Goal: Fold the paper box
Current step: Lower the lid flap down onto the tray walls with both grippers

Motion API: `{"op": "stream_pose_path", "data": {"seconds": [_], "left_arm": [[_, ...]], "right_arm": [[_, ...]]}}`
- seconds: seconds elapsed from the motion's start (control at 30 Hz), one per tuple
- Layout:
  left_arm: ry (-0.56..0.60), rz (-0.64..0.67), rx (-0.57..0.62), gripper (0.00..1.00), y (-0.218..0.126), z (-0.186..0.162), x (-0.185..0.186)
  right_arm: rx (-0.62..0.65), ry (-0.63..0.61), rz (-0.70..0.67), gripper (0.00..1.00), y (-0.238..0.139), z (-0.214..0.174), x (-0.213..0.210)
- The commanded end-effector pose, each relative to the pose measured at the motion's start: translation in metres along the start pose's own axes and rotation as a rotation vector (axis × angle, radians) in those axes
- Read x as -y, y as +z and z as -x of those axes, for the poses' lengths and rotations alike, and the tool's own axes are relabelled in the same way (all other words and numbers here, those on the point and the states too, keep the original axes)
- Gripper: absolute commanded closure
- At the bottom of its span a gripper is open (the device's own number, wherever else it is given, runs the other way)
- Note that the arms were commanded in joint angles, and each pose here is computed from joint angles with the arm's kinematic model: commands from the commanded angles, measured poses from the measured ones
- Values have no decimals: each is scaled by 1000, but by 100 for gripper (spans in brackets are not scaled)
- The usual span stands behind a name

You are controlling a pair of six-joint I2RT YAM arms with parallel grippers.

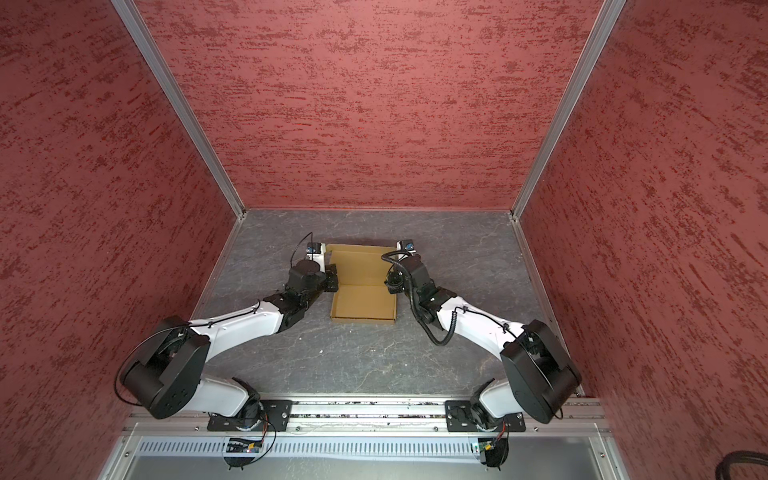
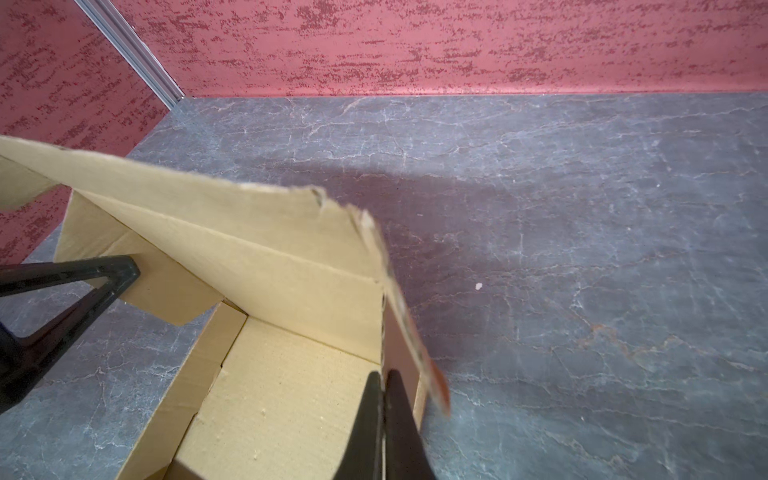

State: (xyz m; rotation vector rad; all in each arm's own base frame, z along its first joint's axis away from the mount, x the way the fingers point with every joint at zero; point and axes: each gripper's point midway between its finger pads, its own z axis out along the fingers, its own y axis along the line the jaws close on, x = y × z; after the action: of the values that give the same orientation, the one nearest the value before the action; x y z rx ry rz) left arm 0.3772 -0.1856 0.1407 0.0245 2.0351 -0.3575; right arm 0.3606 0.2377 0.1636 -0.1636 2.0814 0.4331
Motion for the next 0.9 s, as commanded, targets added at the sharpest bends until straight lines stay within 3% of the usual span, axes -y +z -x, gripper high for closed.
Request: {"op": "stream_pose_path", "data": {"seconds": [0.0, 0.87], "left_arm": [[-2, -74, -22, 99, -8, -10, 18], [-15, 19, -54, 99, -29, -64, 5]], "right_arm": [[25, 21, 79, 97, -4, -1, -22], [55, 13, 91, 96, -20, -24, -30]]}}
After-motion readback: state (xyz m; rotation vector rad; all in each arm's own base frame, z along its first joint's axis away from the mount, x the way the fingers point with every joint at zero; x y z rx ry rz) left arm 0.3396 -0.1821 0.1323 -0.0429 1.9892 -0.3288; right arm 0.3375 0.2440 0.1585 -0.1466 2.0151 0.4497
